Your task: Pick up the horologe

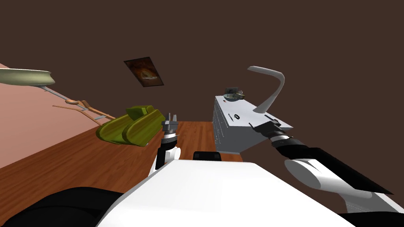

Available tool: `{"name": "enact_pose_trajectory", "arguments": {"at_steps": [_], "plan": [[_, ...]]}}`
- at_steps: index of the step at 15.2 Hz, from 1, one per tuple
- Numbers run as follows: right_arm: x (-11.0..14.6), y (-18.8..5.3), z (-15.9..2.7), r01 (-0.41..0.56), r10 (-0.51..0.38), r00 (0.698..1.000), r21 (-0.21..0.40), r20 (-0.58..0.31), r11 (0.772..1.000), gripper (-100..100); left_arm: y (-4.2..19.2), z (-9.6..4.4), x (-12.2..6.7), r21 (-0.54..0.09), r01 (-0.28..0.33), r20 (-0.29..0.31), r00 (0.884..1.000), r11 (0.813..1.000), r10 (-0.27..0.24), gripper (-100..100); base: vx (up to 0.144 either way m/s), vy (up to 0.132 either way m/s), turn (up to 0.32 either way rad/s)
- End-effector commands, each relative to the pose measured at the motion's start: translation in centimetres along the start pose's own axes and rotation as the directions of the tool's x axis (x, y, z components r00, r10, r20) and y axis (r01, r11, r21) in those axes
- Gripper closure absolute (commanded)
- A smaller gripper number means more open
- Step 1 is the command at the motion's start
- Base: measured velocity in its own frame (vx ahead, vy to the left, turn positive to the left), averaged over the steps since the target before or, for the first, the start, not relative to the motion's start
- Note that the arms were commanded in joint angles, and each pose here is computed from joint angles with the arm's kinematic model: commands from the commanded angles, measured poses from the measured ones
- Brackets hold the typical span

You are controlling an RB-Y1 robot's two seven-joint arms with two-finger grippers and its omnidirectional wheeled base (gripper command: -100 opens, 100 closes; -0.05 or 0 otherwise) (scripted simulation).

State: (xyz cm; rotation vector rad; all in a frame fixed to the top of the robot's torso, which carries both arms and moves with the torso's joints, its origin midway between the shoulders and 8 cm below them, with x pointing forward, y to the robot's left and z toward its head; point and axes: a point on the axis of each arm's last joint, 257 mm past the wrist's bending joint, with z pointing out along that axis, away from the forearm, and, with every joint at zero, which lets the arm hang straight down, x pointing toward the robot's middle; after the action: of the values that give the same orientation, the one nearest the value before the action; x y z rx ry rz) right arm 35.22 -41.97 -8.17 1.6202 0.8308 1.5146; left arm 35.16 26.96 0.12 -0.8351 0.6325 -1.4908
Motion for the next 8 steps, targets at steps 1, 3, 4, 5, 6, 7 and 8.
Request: {"name": "enact_pose_trajectory", "arguments": {"at_steps": [1,3,4,5,6,7,8], "plan": [[-1.1,-0.3,-0.2,-0.056,0.055,0.998,0.037,0.031,0.998,-100,0.0,0.0,0.0,0.0,0.0,0.0,1.0,1.0,0.0,0,0.062,0.112,-0.071],[-2.2,-0.2,-0.6,-0.095,0.091,0.994,0.068,0.064,0.993,-100,0.0,0.0,0.0,0.0,0.0,0.0,1.0,1.0,0.0,0,0.041,0.084,-0.042],[-2.3,-0.4,-0.6,-0.118,0.112,0.991,0.074,0.07,0.99,-100,0.0,0.0,0.0,0.0,0.0,0.0,1.0,1.0,0.0,0,0.052,0.094,-0.062],[-2.3,-0.4,-0.6,-0.118,0.112,0.991,0.074,0.07,0.99,-100,0.0,0.0,0.0,0.0,0.0,0.0,1.0,1.0,0.0,0,0.045,0.069,-0.03],[-3.4,-0.3,-1.1,-0.153,0.142,0.984,0.102,0.107,0.983,-100,0.0,0.0,0.0,0.0,0.0,0.0,1.0,1.0,0.0,0,0.069,0.08,-0.057],[-3.4,-0.5,-1.1,-0.179,0.167,0.979,0.107,0.112,0.978,-100,0.0,0.0,0.0,0.0,0.0,0.0,1.0,1.0,0.0,0,0.077,0.089,-0.072],[-3.4,-0.5,-1.1,-0.181,0.169,0.979,0.107,0.113,0.978,-100,0.0,0.0,0.0,0.0,0.0,0.0,1.0,1.0,0.0,0,0.056,0.072,-0.033]]}}
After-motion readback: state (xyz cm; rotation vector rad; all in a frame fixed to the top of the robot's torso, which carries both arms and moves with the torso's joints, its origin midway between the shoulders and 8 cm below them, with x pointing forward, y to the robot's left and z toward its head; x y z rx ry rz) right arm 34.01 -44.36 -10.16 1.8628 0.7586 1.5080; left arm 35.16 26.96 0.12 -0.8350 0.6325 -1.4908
